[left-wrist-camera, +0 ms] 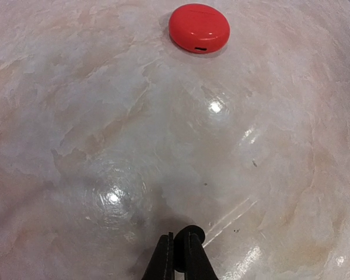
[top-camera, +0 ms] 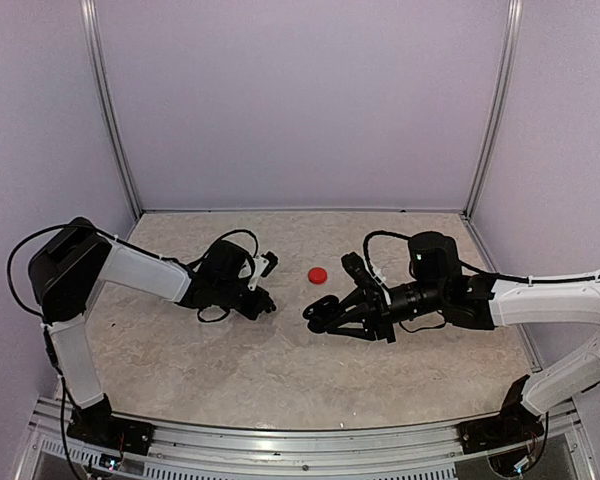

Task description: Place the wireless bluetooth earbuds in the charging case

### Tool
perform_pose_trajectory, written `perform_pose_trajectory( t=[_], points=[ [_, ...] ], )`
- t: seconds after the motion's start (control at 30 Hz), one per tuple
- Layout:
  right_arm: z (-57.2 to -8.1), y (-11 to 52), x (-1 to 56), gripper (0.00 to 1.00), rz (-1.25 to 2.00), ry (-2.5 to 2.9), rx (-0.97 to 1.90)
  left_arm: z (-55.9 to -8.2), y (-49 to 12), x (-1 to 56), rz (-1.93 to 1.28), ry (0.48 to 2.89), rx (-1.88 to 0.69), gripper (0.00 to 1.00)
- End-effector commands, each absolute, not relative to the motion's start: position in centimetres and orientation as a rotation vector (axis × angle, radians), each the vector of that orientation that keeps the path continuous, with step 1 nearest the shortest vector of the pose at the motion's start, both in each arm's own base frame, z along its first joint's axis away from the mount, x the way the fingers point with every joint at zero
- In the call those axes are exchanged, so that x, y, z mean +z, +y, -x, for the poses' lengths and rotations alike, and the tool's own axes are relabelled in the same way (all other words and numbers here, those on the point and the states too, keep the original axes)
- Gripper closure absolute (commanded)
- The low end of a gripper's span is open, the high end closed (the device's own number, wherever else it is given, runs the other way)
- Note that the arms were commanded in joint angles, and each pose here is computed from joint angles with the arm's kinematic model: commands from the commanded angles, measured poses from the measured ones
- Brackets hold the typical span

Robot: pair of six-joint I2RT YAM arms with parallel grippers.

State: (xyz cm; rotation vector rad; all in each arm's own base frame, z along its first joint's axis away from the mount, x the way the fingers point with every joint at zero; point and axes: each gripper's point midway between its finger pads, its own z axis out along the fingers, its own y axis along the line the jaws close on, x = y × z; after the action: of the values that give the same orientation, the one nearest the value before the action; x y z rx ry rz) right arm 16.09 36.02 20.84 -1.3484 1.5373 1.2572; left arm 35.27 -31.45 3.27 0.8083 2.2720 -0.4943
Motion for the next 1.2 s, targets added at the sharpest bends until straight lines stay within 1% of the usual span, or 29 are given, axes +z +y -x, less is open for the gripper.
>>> perform_pose_trajectory(
  t=[0.0, 0.13, 0.33, 0.43, 0.53, 0.73, 0.9, 1.0, 1.17],
  points=[
    [-16.3, 35.6, 21.7, 1.00, 1.338, 1.509, 1.240, -34.3, -31.6, 5.8, -0.812, 2.206, -0.495, 1.00],
    [-16.2, 35.6, 21.9, 1.00, 1.336, 1.501, 1.239, -33.4, -31.6, 9.9, -0.792, 2.092, -0.520, 1.00],
    [-15.8, 35.8, 22.7, 1.00, 1.380, 1.423, 1.243, -30.2, -31.6, 19.8, -0.715, 1.812, -0.643, 1.00],
    [-15.6, 35.9, 23.1, 1.00, 1.397, 1.395, 1.254, -28.0, -31.3, 24.2, -0.715, 1.676, -0.685, 1.00],
    [-15.2, 36.1, 23.3, 1.00, 1.423, 1.367, 1.266, -25.1, -32.0, 26.9, -0.786, 1.564, -0.716, 1.00],
    [-15.0, 36.4, 23.9, 1.00, 1.449, 1.337, 1.265, -20.7, -33.5, 29.7, -0.888, 1.430, -0.826, 1.00],
    [-15.3, 37.1, 24.4, 1.00, 1.469, 1.320, 1.262, -16.5, -35.5, 31.5, -0.954, 1.323, -1.008, 1.00],
    [-15.2, 37.4, 24.5, 1.00, 1.481, 1.309, 1.255, -14.8, -36.6, 31.7, -1.001, 1.268, -1.006, 1.00],
    [-15.1, 37.8, 24.7, 1.00, 1.489, 1.302, 1.239, -14.0, -38.1, 31.2, -1.028, 1.266, -0.986, 1.00]
  ],
)
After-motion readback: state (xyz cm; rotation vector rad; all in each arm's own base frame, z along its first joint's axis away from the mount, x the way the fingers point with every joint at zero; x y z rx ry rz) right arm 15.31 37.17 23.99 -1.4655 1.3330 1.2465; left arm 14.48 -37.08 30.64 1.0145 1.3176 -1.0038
